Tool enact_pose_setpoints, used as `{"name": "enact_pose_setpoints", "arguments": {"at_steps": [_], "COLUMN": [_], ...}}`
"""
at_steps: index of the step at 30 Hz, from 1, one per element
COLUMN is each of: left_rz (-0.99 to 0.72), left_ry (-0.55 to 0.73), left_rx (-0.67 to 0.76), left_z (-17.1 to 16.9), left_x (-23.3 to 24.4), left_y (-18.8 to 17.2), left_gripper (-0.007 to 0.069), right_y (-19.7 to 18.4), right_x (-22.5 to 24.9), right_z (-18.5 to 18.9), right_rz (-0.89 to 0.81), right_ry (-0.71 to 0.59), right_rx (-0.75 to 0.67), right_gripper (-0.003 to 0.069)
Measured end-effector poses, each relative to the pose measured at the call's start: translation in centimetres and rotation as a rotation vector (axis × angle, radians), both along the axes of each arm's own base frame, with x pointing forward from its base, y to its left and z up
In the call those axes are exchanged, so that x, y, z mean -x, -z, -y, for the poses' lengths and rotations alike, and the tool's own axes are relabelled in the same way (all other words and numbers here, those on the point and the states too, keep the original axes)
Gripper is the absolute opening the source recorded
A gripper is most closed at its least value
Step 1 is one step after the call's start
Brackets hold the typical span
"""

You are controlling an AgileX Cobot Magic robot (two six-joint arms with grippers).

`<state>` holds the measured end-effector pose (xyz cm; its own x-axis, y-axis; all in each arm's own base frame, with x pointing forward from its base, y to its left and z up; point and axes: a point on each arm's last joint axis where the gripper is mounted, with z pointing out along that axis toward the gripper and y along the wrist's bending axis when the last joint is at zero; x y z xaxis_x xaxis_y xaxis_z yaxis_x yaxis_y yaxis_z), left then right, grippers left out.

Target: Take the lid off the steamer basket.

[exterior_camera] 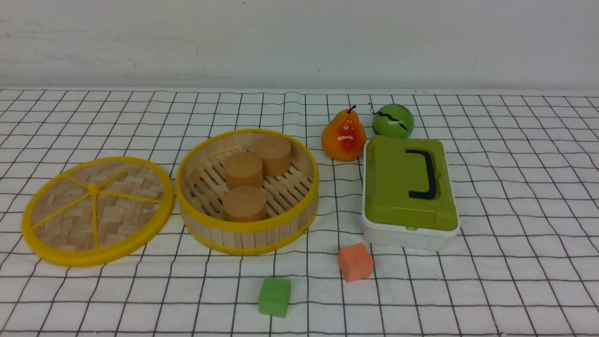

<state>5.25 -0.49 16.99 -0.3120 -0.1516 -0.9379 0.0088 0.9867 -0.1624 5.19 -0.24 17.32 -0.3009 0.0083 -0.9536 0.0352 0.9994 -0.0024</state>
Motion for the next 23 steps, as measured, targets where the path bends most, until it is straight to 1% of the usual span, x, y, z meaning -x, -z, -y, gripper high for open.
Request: {"name": "enact_pose_setpoints", "arguments": {"at_steps": [23], "left_rz": [0.000], "left_ry": [0.000], "left_rx": [0.000], "left_z": [0.00], "left_x": [0.00], "left_y": [0.00], "left_gripper": [0.0049], "right_y": [0.00], "right_x": [0.00], "right_z": [0.00], "right_rz": [0.000], "right_ry": [0.000], "right_rx": [0.000], "right_gripper": [0.0239]}}
